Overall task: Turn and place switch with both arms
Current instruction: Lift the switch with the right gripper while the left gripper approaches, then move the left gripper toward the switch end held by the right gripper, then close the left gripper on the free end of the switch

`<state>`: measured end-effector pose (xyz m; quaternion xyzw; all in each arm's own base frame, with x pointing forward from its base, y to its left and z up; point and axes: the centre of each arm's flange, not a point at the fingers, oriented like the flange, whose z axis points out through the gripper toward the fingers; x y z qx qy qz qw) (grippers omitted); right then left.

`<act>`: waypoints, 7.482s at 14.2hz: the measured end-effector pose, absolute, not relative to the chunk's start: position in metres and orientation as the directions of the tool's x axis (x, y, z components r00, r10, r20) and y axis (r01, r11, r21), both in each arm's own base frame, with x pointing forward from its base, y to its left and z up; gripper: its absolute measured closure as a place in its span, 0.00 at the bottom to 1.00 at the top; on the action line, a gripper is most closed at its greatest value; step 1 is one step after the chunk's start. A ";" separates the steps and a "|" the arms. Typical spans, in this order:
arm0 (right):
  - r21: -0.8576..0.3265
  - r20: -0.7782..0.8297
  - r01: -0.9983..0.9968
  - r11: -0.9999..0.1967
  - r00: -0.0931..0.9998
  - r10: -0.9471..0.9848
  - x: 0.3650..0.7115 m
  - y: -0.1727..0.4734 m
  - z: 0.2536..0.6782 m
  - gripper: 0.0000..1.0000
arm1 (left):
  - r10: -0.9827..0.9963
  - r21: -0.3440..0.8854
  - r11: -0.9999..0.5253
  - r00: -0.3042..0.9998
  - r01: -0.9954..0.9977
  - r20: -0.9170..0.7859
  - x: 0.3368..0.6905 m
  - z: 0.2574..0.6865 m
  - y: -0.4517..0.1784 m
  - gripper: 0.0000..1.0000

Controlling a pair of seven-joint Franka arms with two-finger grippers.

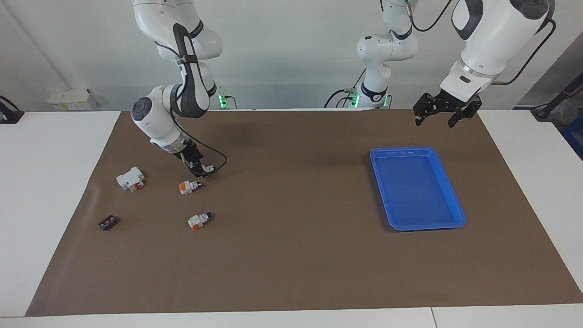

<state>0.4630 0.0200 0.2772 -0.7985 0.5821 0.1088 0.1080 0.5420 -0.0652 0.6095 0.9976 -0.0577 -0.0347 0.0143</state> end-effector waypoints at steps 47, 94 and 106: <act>0.062 -0.821 -0.995 0.074 -0.093 -0.563 0.516 0.322 0.581 0.59 | -0.061 0.388 -0.917 0.994 -0.092 0.091 0.530 0.633 -0.211 0.25; 0.063 -0.820 -0.995 0.072 -0.092 -0.565 0.516 0.322 0.580 0.59 | -0.403 0.678 -0.459 0.815 -0.574 0.417 0.503 0.626 -0.219 0.88; 0.064 -0.819 -0.996 0.067 -0.091 -0.566 0.515 0.323 0.580 0.59 | -0.318 0.744 -0.504 0.895 -0.439 0.313 0.501 0.623 -0.216 0.90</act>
